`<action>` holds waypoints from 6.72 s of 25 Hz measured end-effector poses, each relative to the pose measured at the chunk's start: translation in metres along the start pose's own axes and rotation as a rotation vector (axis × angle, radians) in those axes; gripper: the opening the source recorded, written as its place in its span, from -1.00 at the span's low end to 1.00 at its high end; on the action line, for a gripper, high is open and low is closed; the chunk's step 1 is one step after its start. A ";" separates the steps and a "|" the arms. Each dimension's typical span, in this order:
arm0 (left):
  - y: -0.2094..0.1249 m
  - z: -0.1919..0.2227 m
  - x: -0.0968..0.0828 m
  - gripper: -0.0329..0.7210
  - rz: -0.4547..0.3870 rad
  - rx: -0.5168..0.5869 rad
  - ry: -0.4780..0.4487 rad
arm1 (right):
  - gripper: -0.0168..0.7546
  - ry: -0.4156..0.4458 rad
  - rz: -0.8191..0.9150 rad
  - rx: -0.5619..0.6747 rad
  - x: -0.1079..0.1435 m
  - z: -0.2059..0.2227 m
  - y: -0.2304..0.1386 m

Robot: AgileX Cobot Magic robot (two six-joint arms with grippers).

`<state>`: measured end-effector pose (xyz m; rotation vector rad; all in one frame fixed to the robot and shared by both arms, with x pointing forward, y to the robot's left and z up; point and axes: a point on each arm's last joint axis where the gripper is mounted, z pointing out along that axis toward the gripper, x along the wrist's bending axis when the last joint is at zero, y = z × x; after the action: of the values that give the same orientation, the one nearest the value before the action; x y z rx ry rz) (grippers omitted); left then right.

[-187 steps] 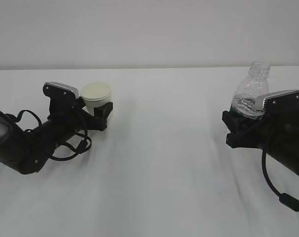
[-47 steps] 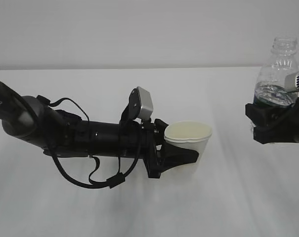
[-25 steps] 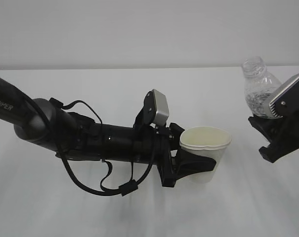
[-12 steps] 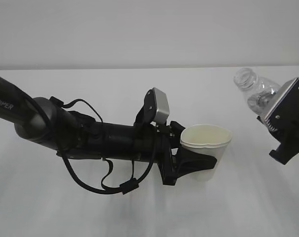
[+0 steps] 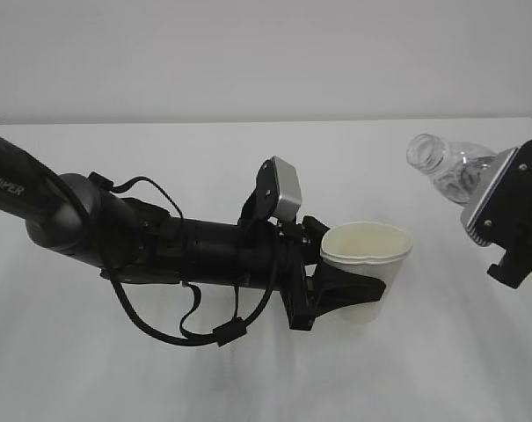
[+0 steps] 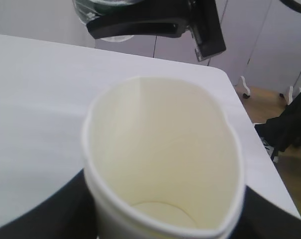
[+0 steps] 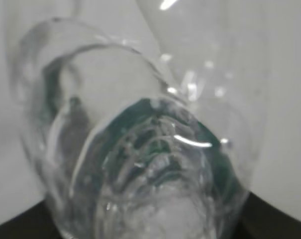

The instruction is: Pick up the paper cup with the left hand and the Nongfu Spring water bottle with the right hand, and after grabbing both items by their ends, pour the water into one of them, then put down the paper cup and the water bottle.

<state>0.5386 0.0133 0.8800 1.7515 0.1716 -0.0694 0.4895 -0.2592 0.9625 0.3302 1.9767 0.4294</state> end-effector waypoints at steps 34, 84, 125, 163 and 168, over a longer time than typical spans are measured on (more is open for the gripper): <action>0.000 0.002 -0.002 0.21 0.001 0.005 -0.005 | 0.09 -0.046 -0.288 -0.001 -0.002 0.003 0.000; 0.002 0.010 -0.009 0.21 -0.011 -0.010 -0.007 | 0.09 -0.058 -0.505 0.001 -0.003 0.003 0.000; 0.001 0.010 -0.007 0.21 -0.018 -0.004 0.015 | 0.09 -0.079 -0.543 -0.002 -0.005 0.003 0.001; 0.001 0.010 -0.007 0.21 -0.018 -0.004 0.015 | 0.09 -0.081 -0.562 -0.002 -0.005 0.003 0.001; 0.001 0.010 -0.007 0.21 -0.018 -0.004 0.015 | 0.09 -0.083 -0.562 -0.002 -0.005 0.003 0.001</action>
<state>0.5325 0.0026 0.8801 1.7473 0.1985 -0.0694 0.4943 -0.2598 0.9658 -0.2090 1.8872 0.0545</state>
